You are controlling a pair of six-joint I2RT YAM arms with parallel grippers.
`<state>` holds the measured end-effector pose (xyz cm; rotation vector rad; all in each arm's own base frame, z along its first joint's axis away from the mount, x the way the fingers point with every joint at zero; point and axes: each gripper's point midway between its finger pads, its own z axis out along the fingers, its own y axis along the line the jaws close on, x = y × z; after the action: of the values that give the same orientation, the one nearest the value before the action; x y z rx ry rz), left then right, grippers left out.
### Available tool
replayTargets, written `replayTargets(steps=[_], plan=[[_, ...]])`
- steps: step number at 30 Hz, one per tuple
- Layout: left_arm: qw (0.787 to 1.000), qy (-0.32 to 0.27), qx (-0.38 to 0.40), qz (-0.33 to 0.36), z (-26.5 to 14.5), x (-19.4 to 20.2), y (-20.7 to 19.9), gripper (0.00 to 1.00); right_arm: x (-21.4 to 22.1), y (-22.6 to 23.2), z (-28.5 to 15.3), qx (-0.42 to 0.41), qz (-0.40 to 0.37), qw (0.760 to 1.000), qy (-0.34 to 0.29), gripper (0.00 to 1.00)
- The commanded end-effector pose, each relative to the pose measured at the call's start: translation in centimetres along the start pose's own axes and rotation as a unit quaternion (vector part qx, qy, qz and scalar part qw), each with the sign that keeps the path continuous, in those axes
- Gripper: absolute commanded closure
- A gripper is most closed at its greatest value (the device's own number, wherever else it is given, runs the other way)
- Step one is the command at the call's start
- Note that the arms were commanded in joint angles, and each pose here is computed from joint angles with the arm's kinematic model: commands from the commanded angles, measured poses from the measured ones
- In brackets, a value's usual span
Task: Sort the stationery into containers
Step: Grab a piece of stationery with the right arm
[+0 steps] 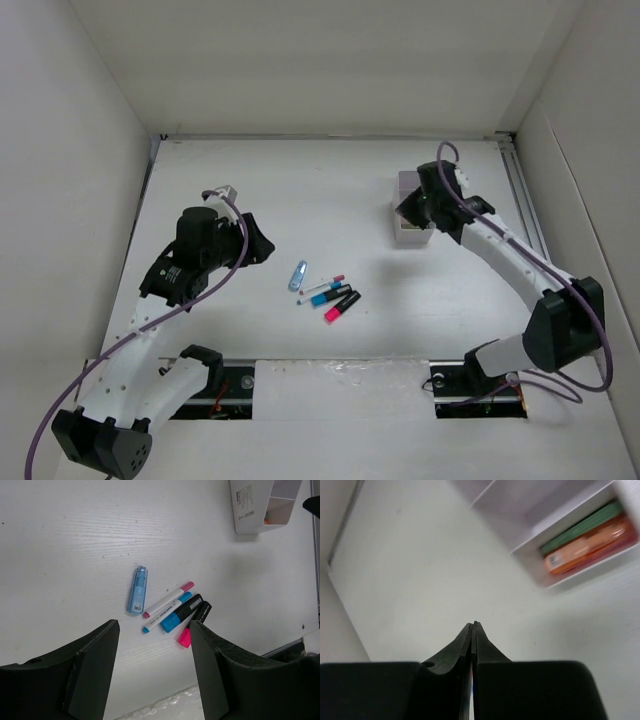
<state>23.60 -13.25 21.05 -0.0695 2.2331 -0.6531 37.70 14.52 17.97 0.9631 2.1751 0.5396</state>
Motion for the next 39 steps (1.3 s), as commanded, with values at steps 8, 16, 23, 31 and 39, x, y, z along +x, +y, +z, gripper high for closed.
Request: replayTargets(steps=[8,16,23,31,39], plan=[[0.999,-0.042,-0.032,0.006,-1.2,-2.3,0.4,0.45,20.2,5.3,0.5,-0.017,-0.241,0.96,0.143,0.5],[0.997,-0.065,-0.031,-0.001,-2.1,-2.8,0.2,0.45,27.3,4.9,2.7,0.037,-0.336,0.928,0.157,0.36],[0.995,-0.089,-0.05,-0.001,-3.7,-4.1,0.3,0.48,29.3,3.2,4.2,0.064,-0.348,0.92,0.168,0.4],[0.99,-0.122,-0.069,-0.001,-5.2,-6.1,0.3,0.48,31.2,2.4,5.6,0.076,-0.345,0.915,0.192,0.55],[0.991,-0.115,-0.066,-0.001,-5.0,-5.8,0.3,0.48,32.2,3.5,5.5,0.063,-0.333,0.917,0.211,0.45]])
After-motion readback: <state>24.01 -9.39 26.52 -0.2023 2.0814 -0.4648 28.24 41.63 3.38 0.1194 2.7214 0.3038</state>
